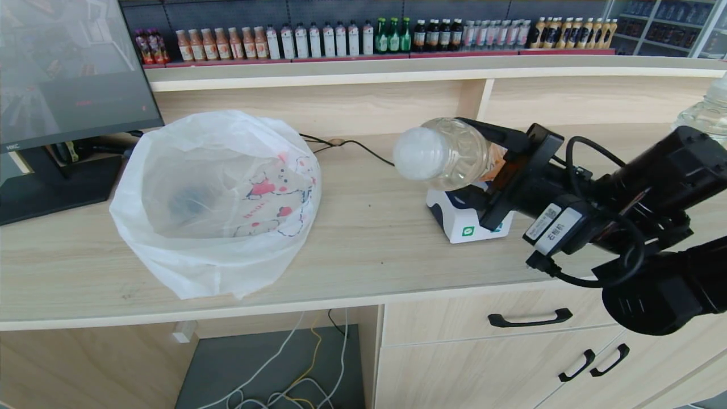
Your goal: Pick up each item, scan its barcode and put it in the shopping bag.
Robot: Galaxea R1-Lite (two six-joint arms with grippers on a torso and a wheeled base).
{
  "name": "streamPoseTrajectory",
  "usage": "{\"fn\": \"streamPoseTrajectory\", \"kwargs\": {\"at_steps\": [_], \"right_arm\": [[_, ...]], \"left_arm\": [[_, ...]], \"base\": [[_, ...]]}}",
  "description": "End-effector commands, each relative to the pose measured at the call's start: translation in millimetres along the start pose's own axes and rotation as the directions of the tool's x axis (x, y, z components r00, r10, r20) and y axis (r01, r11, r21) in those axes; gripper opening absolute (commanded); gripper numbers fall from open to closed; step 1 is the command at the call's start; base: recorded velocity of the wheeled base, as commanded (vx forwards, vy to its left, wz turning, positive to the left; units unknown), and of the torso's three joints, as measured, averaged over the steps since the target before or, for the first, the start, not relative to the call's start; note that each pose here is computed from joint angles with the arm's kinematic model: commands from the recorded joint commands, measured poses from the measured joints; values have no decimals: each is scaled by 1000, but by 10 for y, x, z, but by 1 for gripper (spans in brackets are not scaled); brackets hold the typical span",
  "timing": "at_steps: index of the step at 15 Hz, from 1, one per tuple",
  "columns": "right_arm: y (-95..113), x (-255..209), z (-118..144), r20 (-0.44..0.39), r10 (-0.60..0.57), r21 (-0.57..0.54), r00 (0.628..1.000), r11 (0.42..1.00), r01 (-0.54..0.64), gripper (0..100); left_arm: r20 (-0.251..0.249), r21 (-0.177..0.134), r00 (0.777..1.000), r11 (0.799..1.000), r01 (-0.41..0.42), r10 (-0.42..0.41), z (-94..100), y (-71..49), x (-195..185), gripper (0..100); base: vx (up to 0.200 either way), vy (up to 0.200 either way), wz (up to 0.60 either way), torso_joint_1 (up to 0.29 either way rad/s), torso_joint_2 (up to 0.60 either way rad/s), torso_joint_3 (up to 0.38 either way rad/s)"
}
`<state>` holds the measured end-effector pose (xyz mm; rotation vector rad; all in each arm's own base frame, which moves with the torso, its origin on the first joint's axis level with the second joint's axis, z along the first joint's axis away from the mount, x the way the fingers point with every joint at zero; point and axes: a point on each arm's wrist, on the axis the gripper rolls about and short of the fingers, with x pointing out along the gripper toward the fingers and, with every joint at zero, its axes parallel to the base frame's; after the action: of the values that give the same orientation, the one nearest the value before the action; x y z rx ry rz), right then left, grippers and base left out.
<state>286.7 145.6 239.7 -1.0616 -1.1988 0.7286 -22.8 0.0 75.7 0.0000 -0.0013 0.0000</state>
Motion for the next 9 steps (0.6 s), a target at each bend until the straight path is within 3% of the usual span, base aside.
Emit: {"fn": "streamPoseTrajectory", "kwargs": {"at_steps": [1,2,5,7,9], "right_arm": [[-177,46,179,30,-43,-5,999,999,44,0],[-184,209,379,48,-105,111,993,989,99,0],[-311,413,720,24,-226,264,974,941,212,0],[-421,468,892,-63,-318,439,946,842,313,0],[-456,427,908,-128,-346,537,930,764,358,0]], "left_arm": [[0,0,1000,1000,0,0,0,0,0,100],[0,0,1000,1000,2,-2,0,0,0,100],[0,0,1000,1000,0,0,0,0,0,100],[0,0,1000,1000,2,-2,0,0,0,100],[0,0,1000,1000,2,-2,0,0,0,100]], "base": [[0,0,0,0,0,0],[0,0,0,0,0,0],[0,0,0,0,0,0],[0,0,0,0,0,0],[0,0,0,0,0,0]]}}
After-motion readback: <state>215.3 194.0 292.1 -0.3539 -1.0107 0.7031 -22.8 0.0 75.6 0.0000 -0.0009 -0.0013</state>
